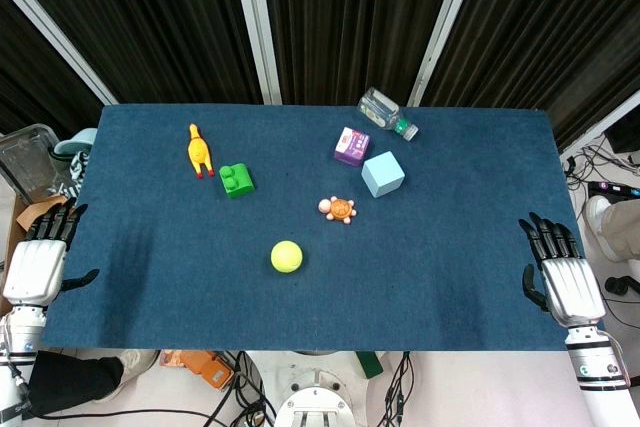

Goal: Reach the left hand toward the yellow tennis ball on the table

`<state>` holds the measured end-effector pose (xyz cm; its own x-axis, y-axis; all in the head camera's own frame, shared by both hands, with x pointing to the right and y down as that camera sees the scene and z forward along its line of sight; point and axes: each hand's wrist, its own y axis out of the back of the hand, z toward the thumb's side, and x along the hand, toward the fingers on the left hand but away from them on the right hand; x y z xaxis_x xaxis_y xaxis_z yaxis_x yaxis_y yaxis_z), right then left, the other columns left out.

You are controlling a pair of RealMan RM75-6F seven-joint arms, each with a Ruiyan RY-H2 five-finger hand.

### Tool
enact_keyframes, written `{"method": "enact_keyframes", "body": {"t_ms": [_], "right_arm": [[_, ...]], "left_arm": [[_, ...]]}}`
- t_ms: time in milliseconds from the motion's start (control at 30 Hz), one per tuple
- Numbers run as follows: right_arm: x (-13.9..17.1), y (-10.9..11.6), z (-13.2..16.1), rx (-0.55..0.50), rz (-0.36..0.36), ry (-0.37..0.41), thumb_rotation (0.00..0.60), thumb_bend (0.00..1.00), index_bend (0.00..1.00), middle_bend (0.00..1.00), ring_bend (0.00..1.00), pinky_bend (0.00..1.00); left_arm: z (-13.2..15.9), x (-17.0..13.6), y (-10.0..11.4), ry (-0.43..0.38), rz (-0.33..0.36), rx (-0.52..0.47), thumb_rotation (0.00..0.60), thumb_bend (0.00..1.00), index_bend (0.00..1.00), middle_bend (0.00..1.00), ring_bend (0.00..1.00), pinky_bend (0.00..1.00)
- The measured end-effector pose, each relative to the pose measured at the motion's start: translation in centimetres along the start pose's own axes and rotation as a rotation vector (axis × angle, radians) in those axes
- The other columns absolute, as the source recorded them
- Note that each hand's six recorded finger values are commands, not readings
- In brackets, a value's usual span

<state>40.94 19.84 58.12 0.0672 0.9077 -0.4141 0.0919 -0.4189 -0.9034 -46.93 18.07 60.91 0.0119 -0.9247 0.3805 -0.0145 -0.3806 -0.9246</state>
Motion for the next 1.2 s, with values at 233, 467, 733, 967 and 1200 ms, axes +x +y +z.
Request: {"method": "enact_keyframes", "body": {"t_ms": [233,467,733,967,1200], "right_arm": [[0.0,0.0,0.0,0.0,0.0,0.0,0.6,0.85,0.0,0.06,0.11,0.1],[0.0,0.0,0.0,-0.003,0.001,-0.002,0.6,0.85,0.0,0.06,0.11,0.1],[0.0,0.0,0.0,-0.003,0.0,-0.002,0.6,0.85,0.0,0.06,0.11,0.1],[0.0,0.0,-0.1,-0.007,0.002,-0.01,0.6,0.85,0.0,0.06,0.11,0.1],[-0.1,-0.1,-0.1,-0.005,0.007,-0.01,0.6,0.85,0.0,0.06,0.11,0.1]], "left_arm": [[0.0,0.0,-0.1,0.001,-0.007,-0.004,0.6,0.07,0.07,0.0,0.0,0.12],[0.2,0.0,-0.3,-0.006,-0.018,-0.037,0.6,0.08,0.07,0.0,0.0,0.12],[2.1,0.2,-1.4,-0.068,-0.074,-0.193,0.6,0.07,0.07,0.0,0.0,0.12],[5.9,1.5,-3.6,-0.148,-0.148,-0.264,0.6,0.07,0.07,0.0,0.0,0.12],[10.8,2.6,-6.2,-0.236,-0.213,-0.344,0.6,0.07,0.07,0.0,0.0,0.12]]}}
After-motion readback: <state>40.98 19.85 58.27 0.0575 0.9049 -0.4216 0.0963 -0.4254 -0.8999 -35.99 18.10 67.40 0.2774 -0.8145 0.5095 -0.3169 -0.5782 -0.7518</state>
